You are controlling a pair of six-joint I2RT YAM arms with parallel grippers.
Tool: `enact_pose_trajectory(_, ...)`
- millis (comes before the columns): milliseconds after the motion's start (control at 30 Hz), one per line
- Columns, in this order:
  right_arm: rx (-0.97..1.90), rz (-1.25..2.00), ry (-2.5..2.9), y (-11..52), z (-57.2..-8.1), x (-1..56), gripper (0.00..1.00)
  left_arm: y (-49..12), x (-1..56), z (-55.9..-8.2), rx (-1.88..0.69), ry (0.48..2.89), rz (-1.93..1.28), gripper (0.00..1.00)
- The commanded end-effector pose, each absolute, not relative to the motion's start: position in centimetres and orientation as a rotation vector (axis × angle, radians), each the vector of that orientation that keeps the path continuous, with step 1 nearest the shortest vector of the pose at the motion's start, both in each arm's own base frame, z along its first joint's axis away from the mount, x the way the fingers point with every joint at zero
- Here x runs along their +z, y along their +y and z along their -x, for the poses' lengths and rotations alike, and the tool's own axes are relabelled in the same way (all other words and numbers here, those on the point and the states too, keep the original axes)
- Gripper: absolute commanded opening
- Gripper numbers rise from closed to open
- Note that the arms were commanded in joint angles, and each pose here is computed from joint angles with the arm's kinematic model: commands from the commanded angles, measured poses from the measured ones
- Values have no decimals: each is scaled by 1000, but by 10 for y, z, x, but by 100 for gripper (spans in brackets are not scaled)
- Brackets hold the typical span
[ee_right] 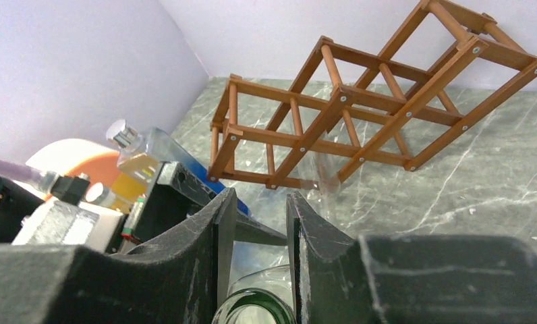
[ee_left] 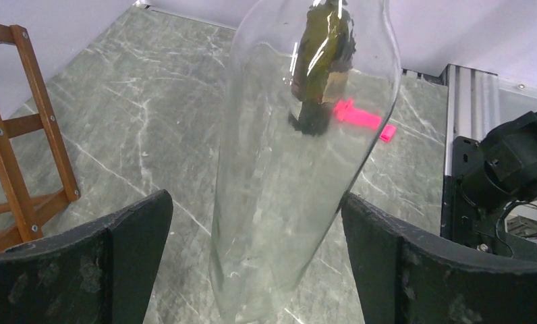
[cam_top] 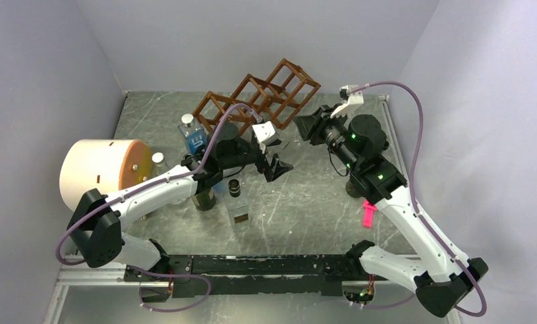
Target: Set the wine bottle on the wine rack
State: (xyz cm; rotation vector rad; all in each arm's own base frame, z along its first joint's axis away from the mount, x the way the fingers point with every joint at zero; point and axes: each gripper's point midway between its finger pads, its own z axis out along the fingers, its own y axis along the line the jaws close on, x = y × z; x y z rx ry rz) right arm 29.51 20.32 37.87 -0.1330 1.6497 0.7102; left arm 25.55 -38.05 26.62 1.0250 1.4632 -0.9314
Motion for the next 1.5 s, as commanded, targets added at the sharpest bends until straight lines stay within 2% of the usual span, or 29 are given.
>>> enact_pose_trajectory(0, 826, 7, 1464, 201, -297, 446, 0, -387, 292, -269, -878, 1374, -995, 99)
enact_pose_trajectory(133, 878, -30, 1420, 202, -296, 463, 0, -387, 294, -277, -842, 1353, -974, 99)
enact_pose_trajectory(233, 893, -50, 1401, 201, -296, 470, 0, -387, 297, -278, -827, 1316, -976, 87)
enact_pose_trajectory(367, 885, -56, 1406, 199, -295, 471, 0, -384, 305, -285, -770, 1287, -976, 51)
enact_pose_trajectory(400, 879, -55, 1409, 198, -295, 470, 0, -384, 308, -285, -760, 1276, -983, 39)
enact_pose_trajectory(433, 872, -54, 1415, 197, -295, 469, 0, -384, 310, -286, -749, 1262, -992, 15)
enact_pose_trajectory(467, 867, -49, 1421, 197, -294, 469, 0, -384, 313, -287, -738, 1253, -992, 8)
enact_pose_trajectory(500, 859, -39, 1427, 196, -292, 468, 0, -383, 315, -289, -723, 1242, -988, 7)
enact_pose_trajectory(567, 826, 16, 1463, 197, -289, 462, 36, -382, 322, -293, -676, 1204, -997, 7)
enact_pose_trajectory(600, 797, 65, 1475, 197, -287, 460, 50, -380, 327, -297, -644, 1183, -992, 7)
enact_pose_trajectory(667, 735, 138, 1514, 194, -282, 453, 68, -374, 336, -305, -555, 1133, -991, 7)
enact_pose_trajectory(700, 683, 173, 1533, 190, -281, 450, 73, -372, 339, -307, -514, 1104, -1006, 7)
enact_pose_trajectory(800, 572, 206, 1597, 175, -278, 445, 78, -370, 349, -307, -400, 993, -1105, 7)
enact_pose_trajectory(1100, 470, 404, 1758, 172, -265, 426, 80, -381, 373, -296, -198, 676, -1366, 7)
enact_pose_trajectory(1467, 485, 504, 1816, 180, -258, 405, 81, -390, 377, -307, -20, 525, -1532, 7)
